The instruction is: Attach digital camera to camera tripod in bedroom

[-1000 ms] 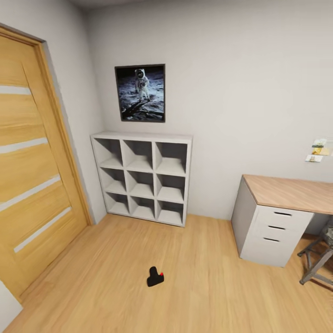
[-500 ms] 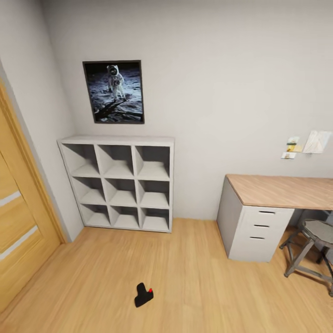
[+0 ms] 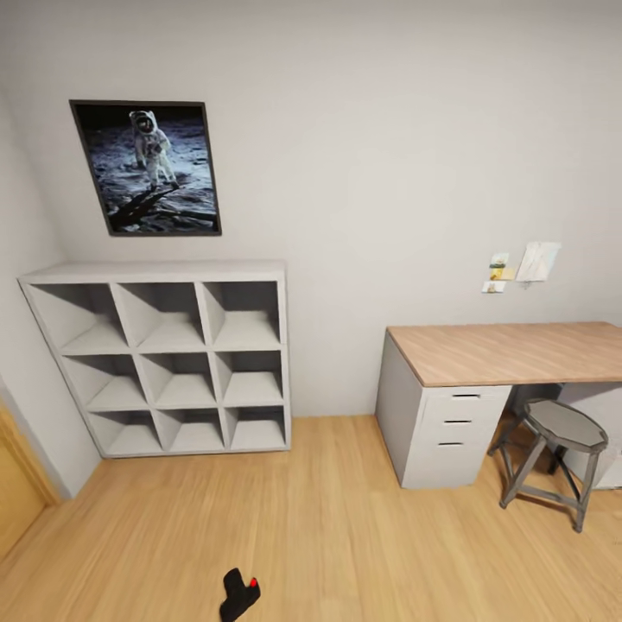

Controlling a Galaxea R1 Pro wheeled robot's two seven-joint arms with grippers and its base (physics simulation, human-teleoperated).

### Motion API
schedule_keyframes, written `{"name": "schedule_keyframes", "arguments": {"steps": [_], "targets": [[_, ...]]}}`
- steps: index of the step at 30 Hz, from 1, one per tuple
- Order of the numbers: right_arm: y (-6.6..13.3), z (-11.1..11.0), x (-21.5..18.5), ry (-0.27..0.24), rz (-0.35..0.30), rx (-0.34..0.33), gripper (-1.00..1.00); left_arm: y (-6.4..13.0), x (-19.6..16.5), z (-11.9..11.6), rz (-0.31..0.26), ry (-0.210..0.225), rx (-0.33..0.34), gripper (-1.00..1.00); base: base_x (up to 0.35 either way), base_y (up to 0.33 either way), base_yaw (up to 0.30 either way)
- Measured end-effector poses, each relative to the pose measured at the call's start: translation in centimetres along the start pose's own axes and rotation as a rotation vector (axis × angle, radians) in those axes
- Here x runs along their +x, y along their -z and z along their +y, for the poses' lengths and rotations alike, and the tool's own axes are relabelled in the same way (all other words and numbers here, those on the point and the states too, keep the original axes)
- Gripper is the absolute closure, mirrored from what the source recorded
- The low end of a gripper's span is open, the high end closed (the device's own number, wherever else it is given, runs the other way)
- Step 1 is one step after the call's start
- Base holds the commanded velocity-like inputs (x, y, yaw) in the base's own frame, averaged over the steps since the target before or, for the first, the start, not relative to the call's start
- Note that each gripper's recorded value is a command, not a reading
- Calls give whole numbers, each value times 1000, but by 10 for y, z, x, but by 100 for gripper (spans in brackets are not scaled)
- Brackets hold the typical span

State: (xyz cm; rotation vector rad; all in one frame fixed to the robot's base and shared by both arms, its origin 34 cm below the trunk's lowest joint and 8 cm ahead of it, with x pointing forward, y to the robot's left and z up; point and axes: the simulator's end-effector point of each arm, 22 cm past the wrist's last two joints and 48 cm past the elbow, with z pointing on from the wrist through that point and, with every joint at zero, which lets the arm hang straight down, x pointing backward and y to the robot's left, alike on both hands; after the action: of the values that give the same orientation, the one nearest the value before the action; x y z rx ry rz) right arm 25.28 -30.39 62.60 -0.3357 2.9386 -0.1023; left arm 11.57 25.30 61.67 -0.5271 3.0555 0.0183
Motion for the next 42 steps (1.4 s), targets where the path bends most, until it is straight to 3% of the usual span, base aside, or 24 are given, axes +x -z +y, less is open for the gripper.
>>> {"name": "schedule_keyframes", "arguments": {"steps": [15,28,42], "targets": [[0,0,0,0,0,0,-100,0,0,0,0,5,-1,-100,44,1,-277],[0,-1,0,17,1,-1,-100,0,-1,2,-1,11,-4,-100,1,15,-29],[0,-1,0,20,1,-1,-100,0,0,2,1,13,-5,-100,1,299,0]]}}
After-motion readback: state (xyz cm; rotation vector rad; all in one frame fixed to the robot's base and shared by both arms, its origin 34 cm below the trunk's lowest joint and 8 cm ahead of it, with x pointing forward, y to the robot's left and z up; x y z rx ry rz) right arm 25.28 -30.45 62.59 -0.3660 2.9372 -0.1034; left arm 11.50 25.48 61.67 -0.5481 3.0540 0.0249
